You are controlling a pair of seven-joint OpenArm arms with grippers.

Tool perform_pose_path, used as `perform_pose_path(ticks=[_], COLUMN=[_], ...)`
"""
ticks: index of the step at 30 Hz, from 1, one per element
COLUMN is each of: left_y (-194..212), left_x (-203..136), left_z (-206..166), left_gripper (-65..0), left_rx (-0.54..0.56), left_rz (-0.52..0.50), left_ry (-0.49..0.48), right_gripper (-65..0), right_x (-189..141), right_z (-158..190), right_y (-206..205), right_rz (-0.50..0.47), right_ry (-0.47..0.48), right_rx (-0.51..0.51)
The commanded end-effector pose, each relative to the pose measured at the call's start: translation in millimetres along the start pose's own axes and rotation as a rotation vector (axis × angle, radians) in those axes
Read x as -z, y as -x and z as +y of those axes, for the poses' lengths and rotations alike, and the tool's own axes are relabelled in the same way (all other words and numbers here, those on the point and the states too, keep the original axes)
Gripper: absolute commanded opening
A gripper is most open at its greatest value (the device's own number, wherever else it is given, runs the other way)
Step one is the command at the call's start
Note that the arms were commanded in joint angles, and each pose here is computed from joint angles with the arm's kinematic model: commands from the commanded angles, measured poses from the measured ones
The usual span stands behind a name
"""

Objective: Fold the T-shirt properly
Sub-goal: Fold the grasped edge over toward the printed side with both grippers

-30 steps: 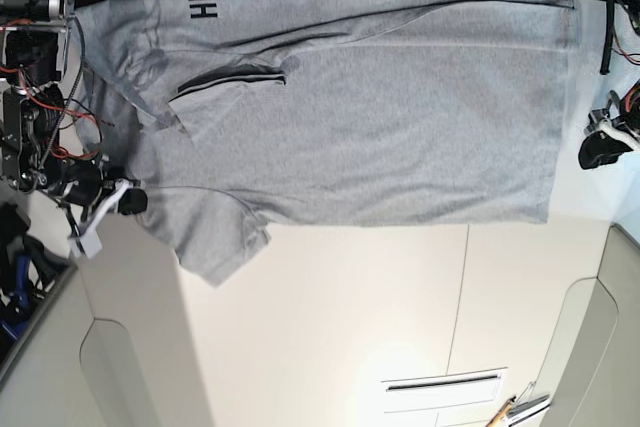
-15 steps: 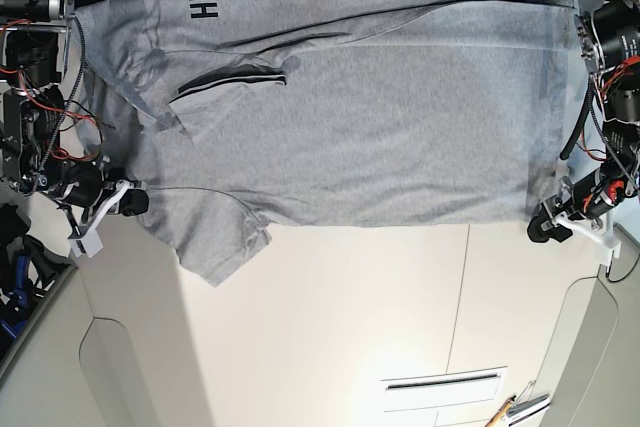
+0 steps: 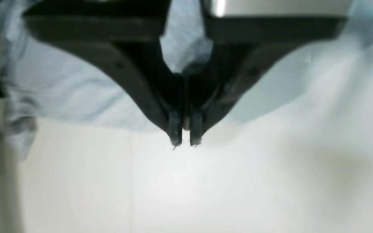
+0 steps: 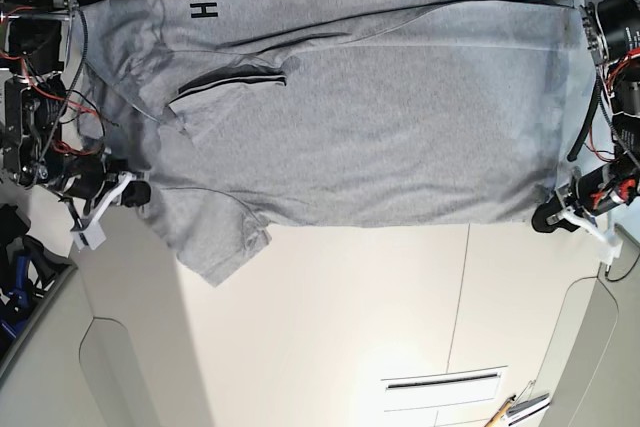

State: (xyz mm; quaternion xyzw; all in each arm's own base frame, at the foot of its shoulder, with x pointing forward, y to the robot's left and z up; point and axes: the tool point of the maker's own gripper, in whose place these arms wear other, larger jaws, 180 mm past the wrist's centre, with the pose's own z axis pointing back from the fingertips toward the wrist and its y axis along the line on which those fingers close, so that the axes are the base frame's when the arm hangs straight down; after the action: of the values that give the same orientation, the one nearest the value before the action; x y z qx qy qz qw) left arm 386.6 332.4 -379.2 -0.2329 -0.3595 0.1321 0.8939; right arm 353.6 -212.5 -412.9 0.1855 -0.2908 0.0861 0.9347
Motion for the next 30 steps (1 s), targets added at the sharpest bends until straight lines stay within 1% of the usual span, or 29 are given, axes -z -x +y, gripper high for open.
perform_pose_path(ticks=[1, 5, 7, 9, 12, 14, 20, 24, 28, 29, 30], left_y=[-35.9, -45.0, -40.9, -30.0, -5.5, 12.5, 54.9, 72.9, 77.4, 77.4, 77.4], left_x=[-18.3, -52.0, -68.1, -81.6, -96.2, -104.6, -128.8, -135.9, -136.9, -136.9, -136.9], left_z=[-7.2, -12.4, -10.3, -5.8, 3.1, 8.3, 28.6, 37.8, 39.0, 38.9, 39.0], left_gripper=[-65.0, -65.0, -65.0, -65.0, -65.0, -65.0, -65.0, -65.0, -65.0, -60.6, -51.3], left_rx=[0.015, -0.022, -0.030, -0.038, -0.053, -0.069, -0.110, -0.130, -0.134, -0.134, -0.134], left_rz=[-0.097, -0.176, -0.200, -0.206, -0.187, -0.161, -0.102, -0.071, -0.060, -0.060, -0.060], left_ry=[0.035, 0.099, 0.111, 0.113, 0.102, 0.098, 0.049, 0.021, 0.018, 0.019, 0.018], right_gripper=[-65.0, -65.0, -65.0, -65.0, -65.0, -65.0, -65.0, -65.0, -65.0, -65.0, -58.5], right_x=[-16.9, -48.2, -62.4, -74.3, -86.7, -91.6, -94.7, -95.8, -95.6, -95.6, -95.7], right_z=[-5.1, 3.4, 9.5, 16.1, 24.2, 27.1, 22.2, 20.9, 20.6, 20.7, 21.1], right_y=[-25.2, -39.4, -41.8, -39.4, -24.7, -11.1, 39.6, 66.3, 76.9, 78.2, 79.2], right_rz=[-0.080, -0.179, -0.204, -0.204, -0.165, -0.139, -0.021, 0.033, 0.062, 0.070, 0.075], right_ry=[0.020, 0.055, 0.071, 0.087, 0.107, 0.115, 0.132, 0.132, 0.135, 0.134, 0.132], right_rx=[-0.030, -0.102, -0.140, -0.178, -0.220, -0.229, -0.188, -0.164, -0.157, -0.156, -0.155])
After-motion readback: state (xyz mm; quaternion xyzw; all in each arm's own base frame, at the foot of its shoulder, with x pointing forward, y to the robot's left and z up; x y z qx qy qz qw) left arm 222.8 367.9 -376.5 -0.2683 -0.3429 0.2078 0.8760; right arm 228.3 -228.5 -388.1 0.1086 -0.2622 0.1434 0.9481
